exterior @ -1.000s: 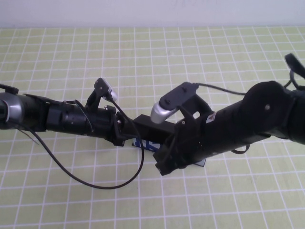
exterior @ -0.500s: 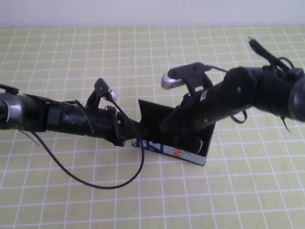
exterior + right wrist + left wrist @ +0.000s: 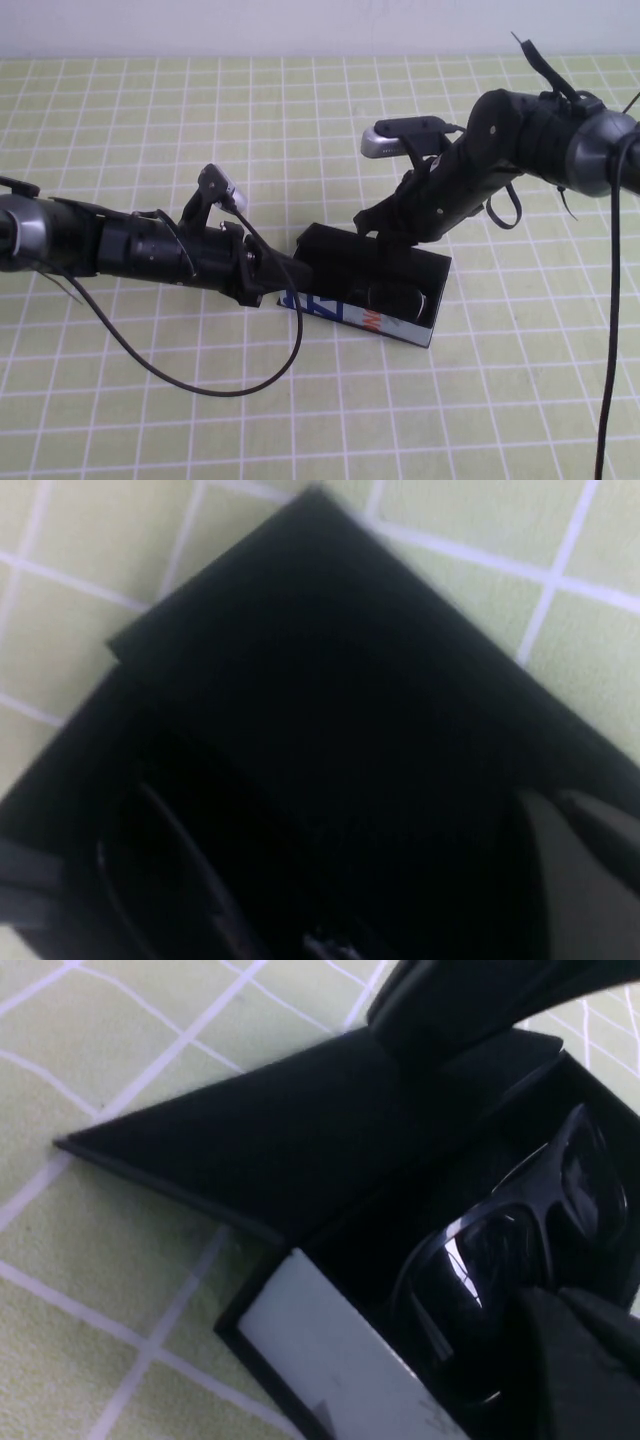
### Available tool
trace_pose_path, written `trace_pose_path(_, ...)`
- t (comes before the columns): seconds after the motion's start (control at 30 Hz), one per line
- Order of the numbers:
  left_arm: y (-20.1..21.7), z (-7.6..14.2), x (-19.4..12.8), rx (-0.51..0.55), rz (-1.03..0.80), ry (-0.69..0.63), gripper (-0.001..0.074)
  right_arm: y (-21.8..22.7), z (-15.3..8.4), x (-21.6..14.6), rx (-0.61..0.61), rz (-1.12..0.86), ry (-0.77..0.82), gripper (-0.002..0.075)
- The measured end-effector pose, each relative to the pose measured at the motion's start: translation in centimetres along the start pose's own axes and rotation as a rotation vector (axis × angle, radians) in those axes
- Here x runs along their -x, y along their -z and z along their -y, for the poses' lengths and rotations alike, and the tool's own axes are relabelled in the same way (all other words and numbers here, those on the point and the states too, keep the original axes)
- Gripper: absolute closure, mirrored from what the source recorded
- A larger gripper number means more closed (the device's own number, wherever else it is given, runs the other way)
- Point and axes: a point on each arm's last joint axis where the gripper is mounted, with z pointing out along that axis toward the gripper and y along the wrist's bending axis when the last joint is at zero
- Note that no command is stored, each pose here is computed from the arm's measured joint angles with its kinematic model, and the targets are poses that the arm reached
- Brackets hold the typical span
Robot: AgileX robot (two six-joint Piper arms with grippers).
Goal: Take glasses out of glasses case
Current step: Pick up the glasses from the glasses case
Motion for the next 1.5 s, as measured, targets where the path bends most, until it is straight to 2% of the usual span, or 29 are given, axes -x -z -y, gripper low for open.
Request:
trace_pose_path(0.2, 0.0, 0.0, 0.0, -0.002, 0.001, 0.0, 0.0739, -0.1, 0.0, 0.0, 0.003, -0.012, 0.017, 0.0739)
trace_pose_path(0.33, 0.0, 0.0, 0.0, -0.002, 0.0, 0.0, 0.0739, 2.3, -0.8, 0.3, 0.016, 0.0, 0.08, 0.0739)
trace_pose_path(0.47, 0.0, 0.0, 0.0, -0.004, 0.001, 0.002, 0.0739, 6.2, -3.3, 0.2, 0.049, 0.018, 0.275, 0.0739)
trace_pose_path(0.53, 0.0, 0.1, 0.0, -0.007, 0.002, 0.002, 0.0739, 7.6, -5.2, -0.3, 0.078, 0.003, 0.43, 0.0739)
trace_pose_path(0.63, 0.0, 0.2, 0.0, -0.021, 0.002, 0.001, 0.0739, 8.0, -7.5, -1.4, 0.122, -0.042, 0.618, 0.0732)
trace_pose_path(0.7, 0.0, 0.3, 0.0, -0.034, 0.004, 0.0, 0.0739, 7.6, -8.2, -1.9, 0.135, -0.075, 0.7, 0.0706)
trace_pose_path(0.9, 0.6, 0.8, 1.0, -0.03, 0.015, -0.028, 0.0739, 5.2, -7.3, -2.3, 0.084, -0.155, 0.798, 0.0485)
trace_pose_path(1.0, 1.2, 0.8, 1.4, -0.018, 0.027, -0.034, 0.0739, 3.8, -6.5, -2.4, 0.035, -0.183, 0.836, 0.043)
trace_pose_path(1.2, 2.6, -0.1, 1.2, 0.019, 0.043, 0.009, 0.0739, 1.9, -5.8, -2.2, -0.007, -0.183, 0.858, 0.0411)
trace_pose_path(1.5, 2.7, -0.2, 1.2, 0.022, 0.044, 0.015, 0.0739, 1.7, -5.9, -1.6, -0.028, -0.11, 0.859, 0.0409)
